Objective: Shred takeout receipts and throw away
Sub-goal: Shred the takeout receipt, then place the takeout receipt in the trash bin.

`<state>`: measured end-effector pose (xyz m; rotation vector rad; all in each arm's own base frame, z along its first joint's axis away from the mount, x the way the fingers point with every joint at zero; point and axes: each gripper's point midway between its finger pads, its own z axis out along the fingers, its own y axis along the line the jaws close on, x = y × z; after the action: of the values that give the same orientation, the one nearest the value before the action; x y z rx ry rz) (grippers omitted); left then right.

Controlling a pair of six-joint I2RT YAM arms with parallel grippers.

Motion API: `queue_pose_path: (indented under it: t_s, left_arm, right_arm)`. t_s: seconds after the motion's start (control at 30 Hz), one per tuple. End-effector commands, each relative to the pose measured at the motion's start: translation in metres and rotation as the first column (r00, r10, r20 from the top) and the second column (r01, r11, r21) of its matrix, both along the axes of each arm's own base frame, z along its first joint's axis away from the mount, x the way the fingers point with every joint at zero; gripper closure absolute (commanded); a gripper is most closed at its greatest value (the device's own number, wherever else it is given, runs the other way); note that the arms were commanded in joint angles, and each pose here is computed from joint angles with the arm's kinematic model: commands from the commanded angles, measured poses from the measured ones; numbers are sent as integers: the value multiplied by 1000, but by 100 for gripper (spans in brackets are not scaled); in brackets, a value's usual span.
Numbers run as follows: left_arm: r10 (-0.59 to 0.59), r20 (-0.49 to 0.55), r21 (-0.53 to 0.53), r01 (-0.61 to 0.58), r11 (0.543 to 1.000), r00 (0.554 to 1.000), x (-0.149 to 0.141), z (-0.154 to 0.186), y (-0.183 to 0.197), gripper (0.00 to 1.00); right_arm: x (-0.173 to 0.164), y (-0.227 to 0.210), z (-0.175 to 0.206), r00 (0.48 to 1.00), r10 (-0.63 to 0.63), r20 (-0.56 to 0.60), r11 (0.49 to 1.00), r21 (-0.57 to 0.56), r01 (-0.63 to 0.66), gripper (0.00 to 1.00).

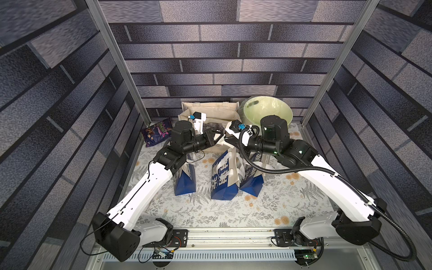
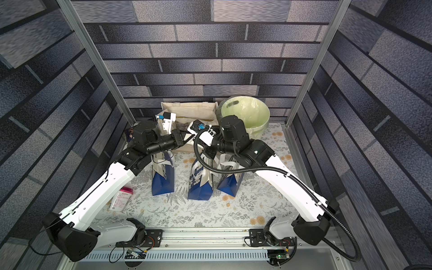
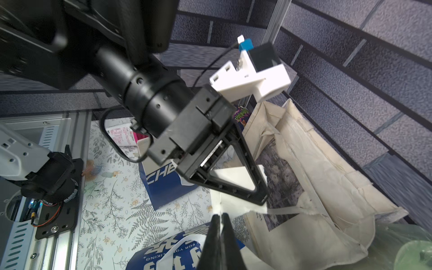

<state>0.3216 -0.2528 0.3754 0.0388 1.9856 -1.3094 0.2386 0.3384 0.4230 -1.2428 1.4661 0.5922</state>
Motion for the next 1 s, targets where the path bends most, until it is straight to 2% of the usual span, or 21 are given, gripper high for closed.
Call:
queue_pose_path:
  t_s: [0.0,0.07,0.13,0.23,0.33,0.4,0.5,0.53,0.6,0.67,0.77,0.87,0.97]
  left_arm:
    - [56,-11,19,-55,998,998,9,-4,6,100]
    - [66,-9,21,-65,998,998,11,-4,7,100]
    - [75,10,26,-75,997,997,13,-2,9,100]
    - [85,55,19,-86,996,995,14,7,11,100]
    - [98,113,-5,-99,995,989,14,21,14,100]
    - [102,136,-14,-101,995,985,12,27,15,100]
    - [102,156,-27,-99,995,982,9,32,16,100]
    - [103,162,-31,-99,995,981,8,33,16,100]
    - [105,169,-37,-100,994,980,6,35,17,100]
    - [108,168,-38,-103,994,980,4,35,18,100]
    - [114,174,-41,-108,993,978,2,37,20,100]
    - [117,175,-45,-111,993,978,1,36,20,100]
    - [119,173,-50,-112,992,978,1,36,21,100]
  right_arm:
    - [-17,8,25,996,85,-3,989,124,-84,100]
    - [-20,10,27,994,96,-46,982,167,-87,100]
    - [-10,7,31,996,49,-73,976,213,-33,100]
    - [37,-14,33,977,-152,-152,946,264,188,100]
    - [99,-53,22,874,-415,-254,854,224,470,100]
    - [136,-84,8,754,-568,-331,749,172,640,100]
    - [176,-119,-10,609,-692,-388,617,123,778,100]
    - [186,-128,-15,574,-722,-385,585,103,804,100]
    - [208,-151,-31,462,-808,-364,493,10,870,100]
    - [223,-164,-41,396,-850,-347,442,-59,895,100]
    - [239,-175,-58,353,-891,-286,403,-138,905,98]
    - [252,-178,-84,330,-907,-261,390,-231,891,84]
    - [260,-175,-91,334,-911,-241,393,-264,881,72]
